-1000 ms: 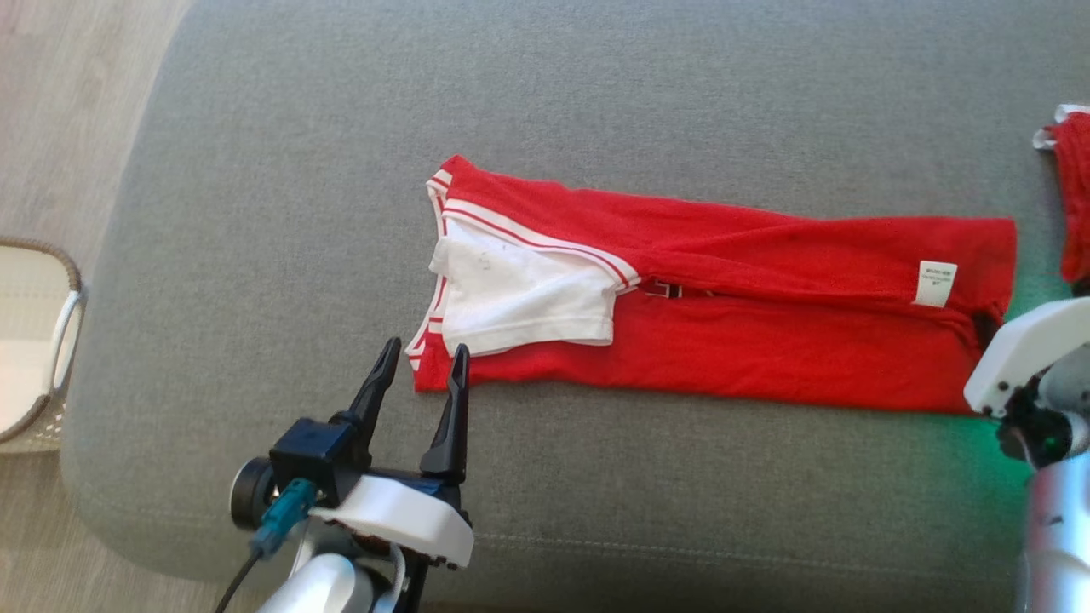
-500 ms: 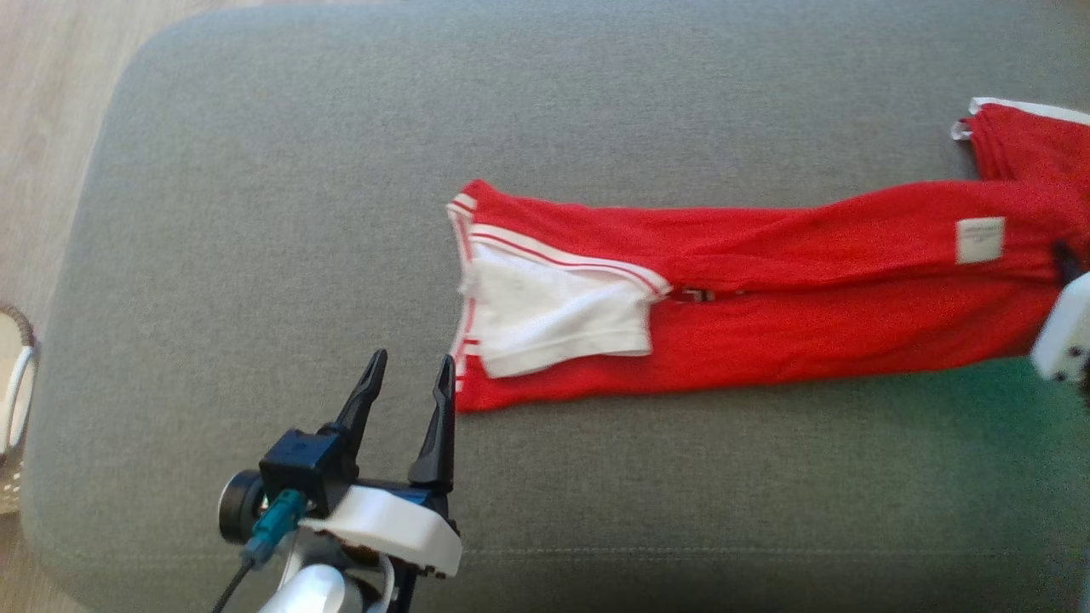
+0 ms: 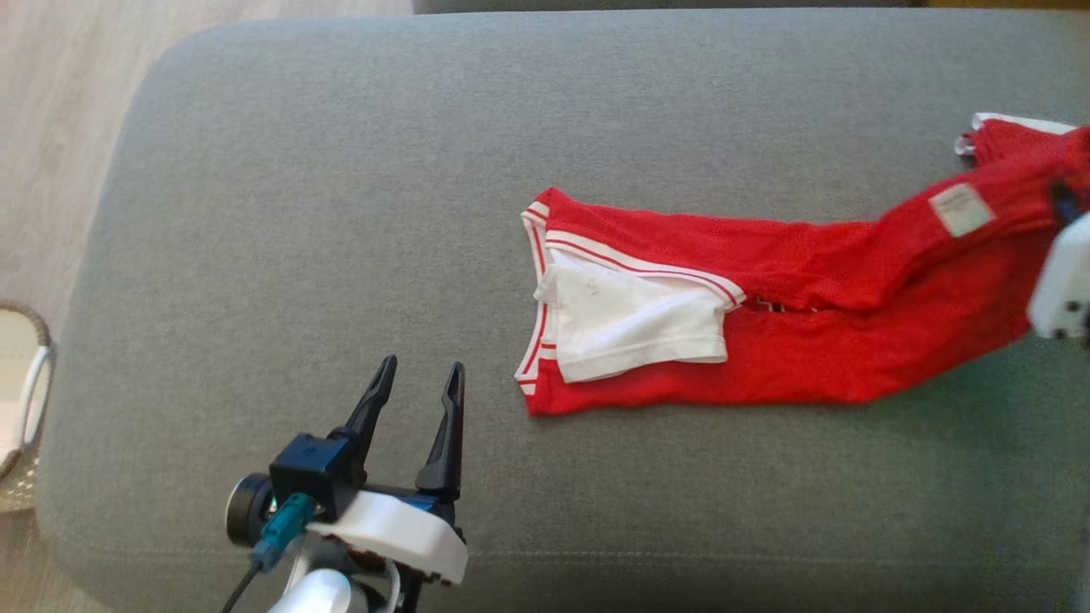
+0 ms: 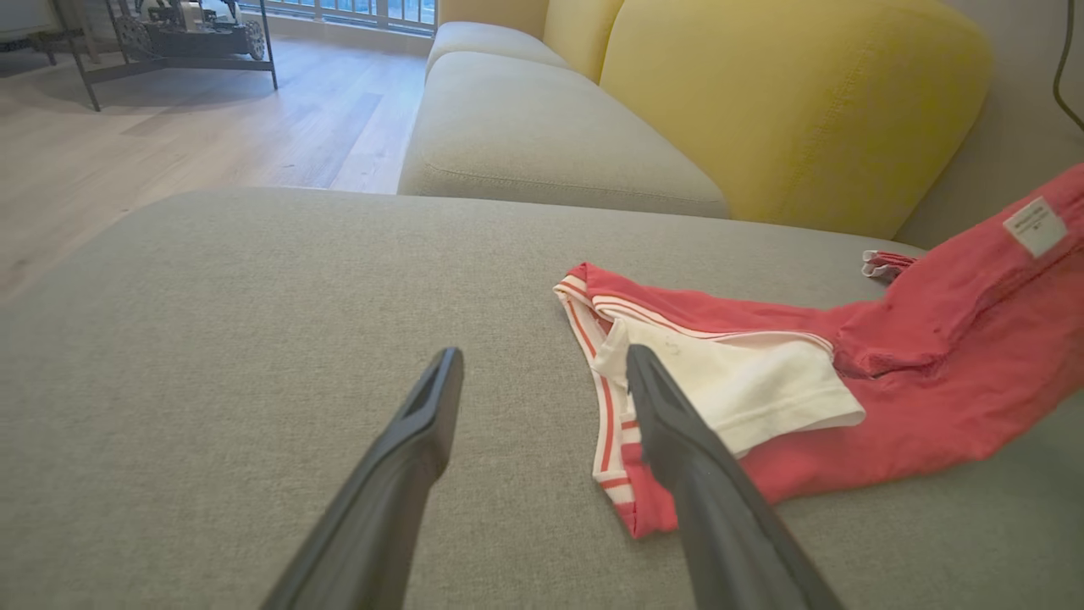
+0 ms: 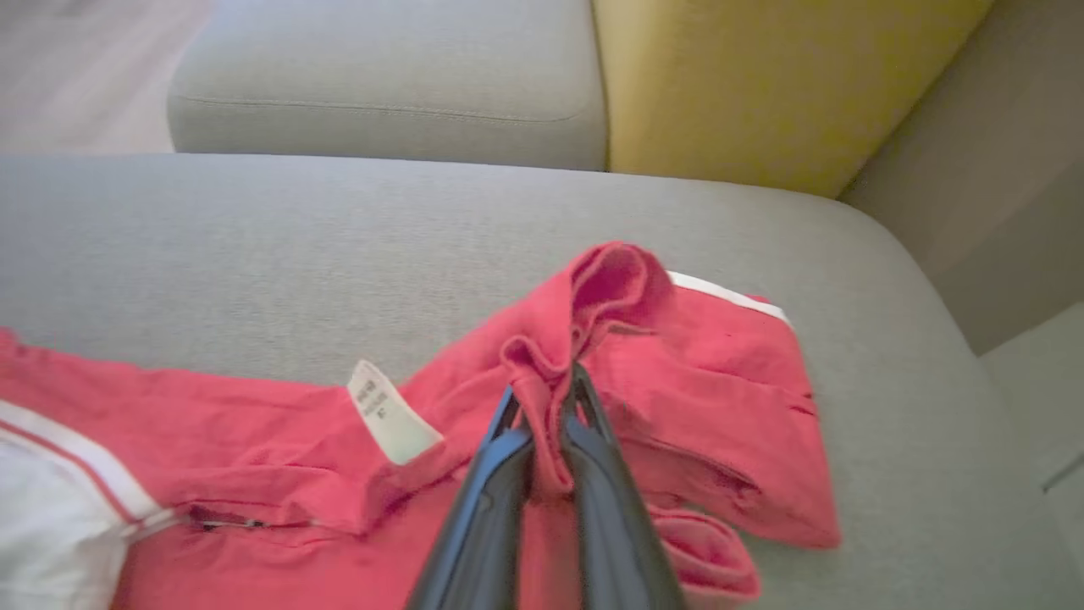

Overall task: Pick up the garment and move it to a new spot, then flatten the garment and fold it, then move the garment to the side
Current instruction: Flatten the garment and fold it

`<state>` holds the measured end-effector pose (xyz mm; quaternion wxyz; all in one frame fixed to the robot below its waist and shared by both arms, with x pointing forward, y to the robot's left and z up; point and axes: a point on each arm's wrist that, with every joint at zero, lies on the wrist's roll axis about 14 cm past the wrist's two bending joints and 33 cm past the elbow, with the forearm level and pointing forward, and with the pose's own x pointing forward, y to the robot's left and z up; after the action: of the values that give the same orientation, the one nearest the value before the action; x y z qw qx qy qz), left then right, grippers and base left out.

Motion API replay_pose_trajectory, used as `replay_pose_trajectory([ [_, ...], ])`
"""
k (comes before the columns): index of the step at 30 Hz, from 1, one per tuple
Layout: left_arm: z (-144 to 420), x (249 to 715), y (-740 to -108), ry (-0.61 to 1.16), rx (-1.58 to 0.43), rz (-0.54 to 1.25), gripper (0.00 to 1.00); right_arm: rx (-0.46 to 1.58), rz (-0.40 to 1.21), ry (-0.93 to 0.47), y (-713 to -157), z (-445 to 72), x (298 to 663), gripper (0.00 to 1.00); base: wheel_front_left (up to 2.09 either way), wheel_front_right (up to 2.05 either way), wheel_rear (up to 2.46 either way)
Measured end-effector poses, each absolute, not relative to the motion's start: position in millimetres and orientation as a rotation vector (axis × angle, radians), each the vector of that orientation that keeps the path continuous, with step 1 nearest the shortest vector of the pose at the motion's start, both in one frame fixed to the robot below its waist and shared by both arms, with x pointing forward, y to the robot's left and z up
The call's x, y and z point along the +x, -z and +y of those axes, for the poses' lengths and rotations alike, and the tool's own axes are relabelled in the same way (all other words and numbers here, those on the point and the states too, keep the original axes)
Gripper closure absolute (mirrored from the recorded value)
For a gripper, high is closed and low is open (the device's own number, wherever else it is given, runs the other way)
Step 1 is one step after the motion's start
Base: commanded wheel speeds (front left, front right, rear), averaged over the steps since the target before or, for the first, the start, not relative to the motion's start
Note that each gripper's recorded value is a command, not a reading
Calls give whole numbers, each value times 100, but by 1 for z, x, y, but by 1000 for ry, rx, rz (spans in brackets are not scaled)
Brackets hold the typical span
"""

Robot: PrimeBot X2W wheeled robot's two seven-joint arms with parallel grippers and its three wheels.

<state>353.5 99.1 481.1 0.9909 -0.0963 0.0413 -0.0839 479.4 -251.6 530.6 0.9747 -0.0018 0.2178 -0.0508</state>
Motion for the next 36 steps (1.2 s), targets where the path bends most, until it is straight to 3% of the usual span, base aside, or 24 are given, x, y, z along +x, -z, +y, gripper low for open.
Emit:
replay_pose_trajectory([
  [12,121,342,-482,92,-187,80,0,29,436,-263,-529,-107,491,100,0,0,0],
  [25,143,325,-475,1,-192,100,0,85,564,-593,-479,13,482,100,0,0,0],
  [36,148,320,-469,-34,-200,122,0,71,674,-689,-443,51,470,100,0,0,0],
])
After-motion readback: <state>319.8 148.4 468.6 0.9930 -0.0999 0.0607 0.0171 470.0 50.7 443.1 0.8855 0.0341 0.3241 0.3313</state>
